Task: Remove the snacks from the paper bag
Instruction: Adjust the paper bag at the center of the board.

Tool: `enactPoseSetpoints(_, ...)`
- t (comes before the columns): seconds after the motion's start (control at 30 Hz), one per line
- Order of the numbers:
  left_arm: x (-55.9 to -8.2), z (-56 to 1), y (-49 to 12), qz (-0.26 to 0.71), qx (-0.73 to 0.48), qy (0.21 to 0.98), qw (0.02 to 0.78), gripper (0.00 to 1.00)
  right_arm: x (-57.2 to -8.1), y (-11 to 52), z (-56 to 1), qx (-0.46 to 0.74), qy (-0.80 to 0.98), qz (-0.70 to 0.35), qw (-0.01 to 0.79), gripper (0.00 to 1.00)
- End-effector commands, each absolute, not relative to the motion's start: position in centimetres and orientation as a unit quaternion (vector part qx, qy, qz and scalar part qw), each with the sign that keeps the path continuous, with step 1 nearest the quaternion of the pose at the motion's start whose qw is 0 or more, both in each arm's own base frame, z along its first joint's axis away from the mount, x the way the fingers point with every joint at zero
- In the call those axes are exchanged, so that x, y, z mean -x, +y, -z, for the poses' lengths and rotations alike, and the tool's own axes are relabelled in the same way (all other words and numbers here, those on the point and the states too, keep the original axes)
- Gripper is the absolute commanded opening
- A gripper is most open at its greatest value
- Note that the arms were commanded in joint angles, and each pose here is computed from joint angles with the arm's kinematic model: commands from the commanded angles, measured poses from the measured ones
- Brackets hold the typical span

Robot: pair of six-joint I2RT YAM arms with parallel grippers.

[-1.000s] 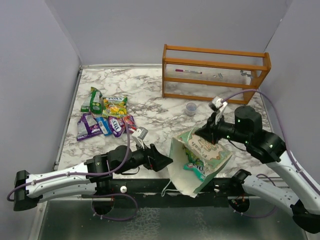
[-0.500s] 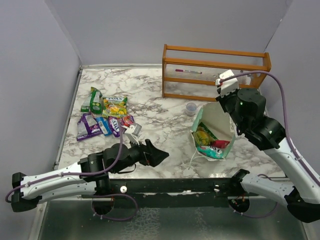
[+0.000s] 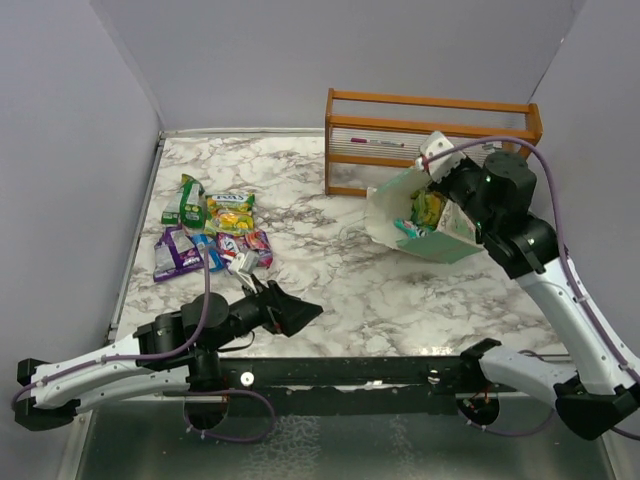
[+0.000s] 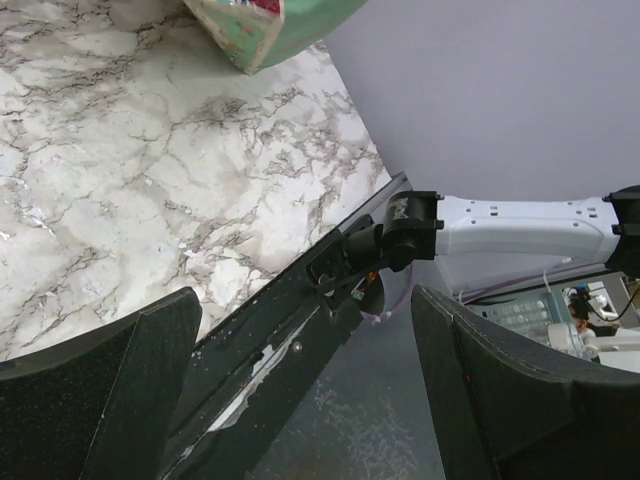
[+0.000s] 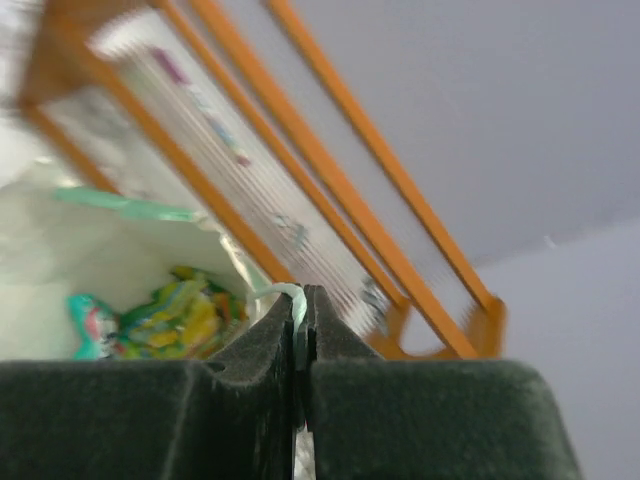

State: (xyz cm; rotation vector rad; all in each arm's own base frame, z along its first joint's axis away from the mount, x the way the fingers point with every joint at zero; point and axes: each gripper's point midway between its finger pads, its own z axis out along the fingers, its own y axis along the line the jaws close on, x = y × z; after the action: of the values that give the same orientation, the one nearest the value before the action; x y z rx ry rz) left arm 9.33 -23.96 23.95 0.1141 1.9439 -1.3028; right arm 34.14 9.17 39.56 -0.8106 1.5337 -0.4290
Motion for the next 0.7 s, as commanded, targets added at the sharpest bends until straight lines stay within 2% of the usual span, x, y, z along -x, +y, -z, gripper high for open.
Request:
enactPoseSetpoints(0.0,-9.3,-22.9,-23.0,0.504,-0.035,0.769,0.39,0.89,-26.9,17.7,-37.8,0.543,0.53,-0.019,0.651,0.02)
enactPoseSetpoints(0.1,-9.5,-22.7,-22.8,0.499,-0.031,0.772,0.392,0.89,-21.0,20.2,-34.3,0.597,0.479,-0.146,0.627,0.02)
enactPoseSetpoints(0.2,-9.5,-22.6,-23.0,0.495,-0.034,0.776,0.39,0.9,-18.0,19.9,-32.1,0.594,0.493,-0.196,0.605,0.02)
enactPoseSetpoints(0.43,-8.9,-22.3,-26.6,0.503,-0.092,0.775,0.371,0.91,-17.7,17.3,-29.6,0.505,0.575,-0.188,0.616,0.02)
enactPoseSetpoints(0.67,-6.8,-22.8,-32.0,0.55,-0.146,0.739,0.361,0.86,-16.8,19.0,-27.7,0.506,0.567,-0.251,0.6,0.02)
